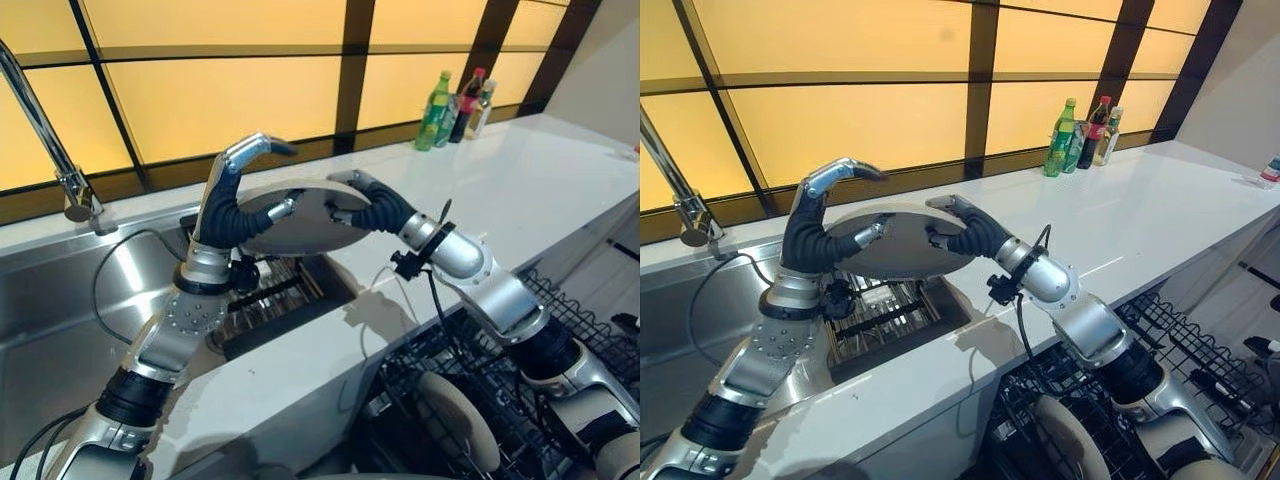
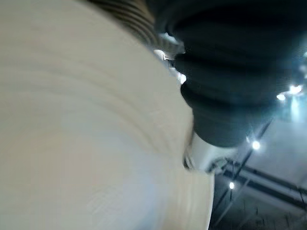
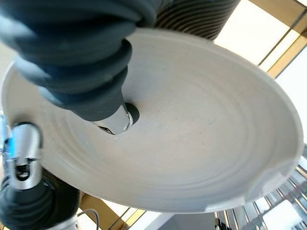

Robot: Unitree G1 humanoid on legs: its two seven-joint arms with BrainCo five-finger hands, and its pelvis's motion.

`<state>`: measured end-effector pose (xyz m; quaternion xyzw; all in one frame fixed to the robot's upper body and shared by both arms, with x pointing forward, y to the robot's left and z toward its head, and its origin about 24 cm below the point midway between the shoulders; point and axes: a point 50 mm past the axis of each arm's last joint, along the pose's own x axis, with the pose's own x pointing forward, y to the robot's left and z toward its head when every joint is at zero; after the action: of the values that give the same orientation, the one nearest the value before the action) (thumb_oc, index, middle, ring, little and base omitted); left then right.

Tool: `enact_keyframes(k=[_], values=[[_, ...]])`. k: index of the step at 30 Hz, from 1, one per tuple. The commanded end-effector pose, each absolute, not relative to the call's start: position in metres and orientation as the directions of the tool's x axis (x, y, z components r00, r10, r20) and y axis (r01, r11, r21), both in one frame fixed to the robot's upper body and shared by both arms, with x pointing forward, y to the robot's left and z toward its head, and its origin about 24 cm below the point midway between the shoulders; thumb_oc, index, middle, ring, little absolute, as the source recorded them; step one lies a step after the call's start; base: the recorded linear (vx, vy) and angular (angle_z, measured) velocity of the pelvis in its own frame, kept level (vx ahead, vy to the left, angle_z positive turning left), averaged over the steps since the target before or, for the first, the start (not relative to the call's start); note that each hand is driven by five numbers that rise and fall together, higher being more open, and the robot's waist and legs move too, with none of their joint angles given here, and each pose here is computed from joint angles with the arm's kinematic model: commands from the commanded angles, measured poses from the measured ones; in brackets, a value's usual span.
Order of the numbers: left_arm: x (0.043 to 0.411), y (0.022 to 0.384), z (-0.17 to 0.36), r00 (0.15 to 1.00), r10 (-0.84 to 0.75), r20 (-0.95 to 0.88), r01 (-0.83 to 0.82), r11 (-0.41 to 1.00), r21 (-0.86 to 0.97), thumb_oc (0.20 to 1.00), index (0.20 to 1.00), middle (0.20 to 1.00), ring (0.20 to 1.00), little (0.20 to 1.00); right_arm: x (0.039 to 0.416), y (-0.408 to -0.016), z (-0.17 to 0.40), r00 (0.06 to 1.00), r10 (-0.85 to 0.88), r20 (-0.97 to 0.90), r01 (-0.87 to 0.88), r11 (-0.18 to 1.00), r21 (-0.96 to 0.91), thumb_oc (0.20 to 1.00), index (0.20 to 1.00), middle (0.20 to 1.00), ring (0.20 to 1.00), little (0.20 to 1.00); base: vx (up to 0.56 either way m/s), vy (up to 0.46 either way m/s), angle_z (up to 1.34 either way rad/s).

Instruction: Pick up plates and place into dishwasher.

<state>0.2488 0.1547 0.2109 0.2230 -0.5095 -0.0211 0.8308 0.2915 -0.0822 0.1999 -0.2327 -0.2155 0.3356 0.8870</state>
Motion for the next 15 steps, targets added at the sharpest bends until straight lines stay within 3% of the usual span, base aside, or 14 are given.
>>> enact_keyframes(k=[1,7,15], values=[[0.258,0.167,0.218,0.452,-0.064,0.890,-0.313,0.923,0.225,1.000,1.000,1.000,1.000,1.000,0.289,-0.089,0.222,0.677,0.626,0.387,-0.381,0.748,-0.543,0.200,0.200,0.200,0.200,0.200,-0.03,-0.005,0.01],[0.260,0.208,0.214,0.413,0.102,0.905,-0.530,0.835,0.147,1.000,1.000,1.000,1.000,1.000,0.295,-0.137,0.226,0.777,0.454,0.437,-0.182,0.825,-0.534,0.200,0.200,0.200,0.200,0.200,0.00,0.000,0.00],[0.249,0.248,0.210,0.408,0.226,0.884,-0.641,0.761,0.102,1.000,1.000,1.000,1.000,1.000,0.293,-0.202,0.222,0.853,0.199,0.482,0.090,0.855,-0.512,0.200,0.200,0.200,0.200,0.200,0.01,0.002,-0.08]])
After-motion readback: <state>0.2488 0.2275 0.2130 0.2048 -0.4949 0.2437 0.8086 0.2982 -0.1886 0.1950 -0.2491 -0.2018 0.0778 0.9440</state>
